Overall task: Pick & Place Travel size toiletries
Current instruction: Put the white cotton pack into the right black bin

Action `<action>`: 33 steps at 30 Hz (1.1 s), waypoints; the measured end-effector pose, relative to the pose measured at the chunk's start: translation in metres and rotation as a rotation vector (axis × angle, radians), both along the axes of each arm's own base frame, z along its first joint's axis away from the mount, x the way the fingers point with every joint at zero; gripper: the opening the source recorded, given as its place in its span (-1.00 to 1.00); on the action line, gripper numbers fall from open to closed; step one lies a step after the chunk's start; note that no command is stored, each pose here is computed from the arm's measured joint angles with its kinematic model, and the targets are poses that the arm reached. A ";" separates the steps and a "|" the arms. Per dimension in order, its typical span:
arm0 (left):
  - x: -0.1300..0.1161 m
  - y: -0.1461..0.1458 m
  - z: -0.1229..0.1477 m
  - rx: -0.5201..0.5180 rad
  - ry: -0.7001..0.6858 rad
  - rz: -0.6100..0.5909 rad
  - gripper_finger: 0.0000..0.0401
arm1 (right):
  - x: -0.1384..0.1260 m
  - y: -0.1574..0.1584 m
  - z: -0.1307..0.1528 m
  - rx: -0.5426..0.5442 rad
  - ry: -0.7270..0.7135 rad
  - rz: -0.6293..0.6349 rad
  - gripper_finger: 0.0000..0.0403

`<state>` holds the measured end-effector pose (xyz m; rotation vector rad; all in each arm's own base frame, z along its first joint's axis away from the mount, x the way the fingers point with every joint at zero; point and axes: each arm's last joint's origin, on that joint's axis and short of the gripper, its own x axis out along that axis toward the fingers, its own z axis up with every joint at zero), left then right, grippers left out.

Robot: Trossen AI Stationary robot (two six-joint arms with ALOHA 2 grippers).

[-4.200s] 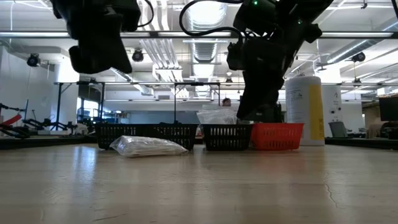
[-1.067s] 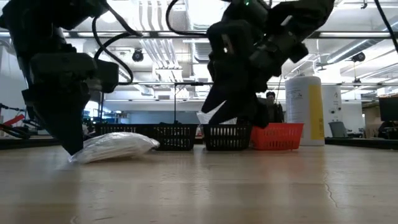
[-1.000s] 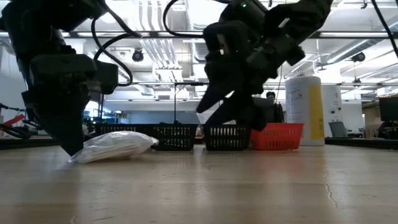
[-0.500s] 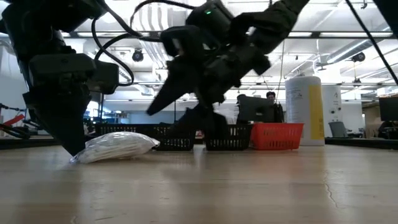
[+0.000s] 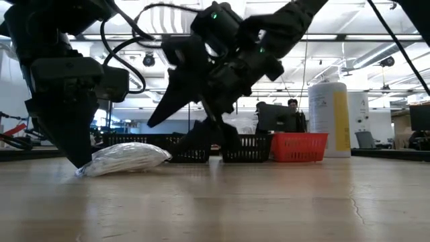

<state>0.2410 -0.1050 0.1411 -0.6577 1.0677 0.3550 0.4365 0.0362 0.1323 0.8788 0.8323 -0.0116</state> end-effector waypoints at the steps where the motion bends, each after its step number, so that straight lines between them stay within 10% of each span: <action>1: 0.000 0.000 0.000 0.000 0.000 -0.001 -0.94 | 0.001 -0.001 -0.002 0.004 0.001 -0.004 0.33; 18: 0.000 0.000 0.000 0.007 -0.005 -0.023 -0.94 | 0.021 -0.005 0.002 -0.004 -0.093 0.052 0.43; 33: 0.005 -0.001 0.004 0.064 -0.052 -0.036 -0.94 | 0.020 -0.003 0.001 -0.030 -0.096 0.097 -0.41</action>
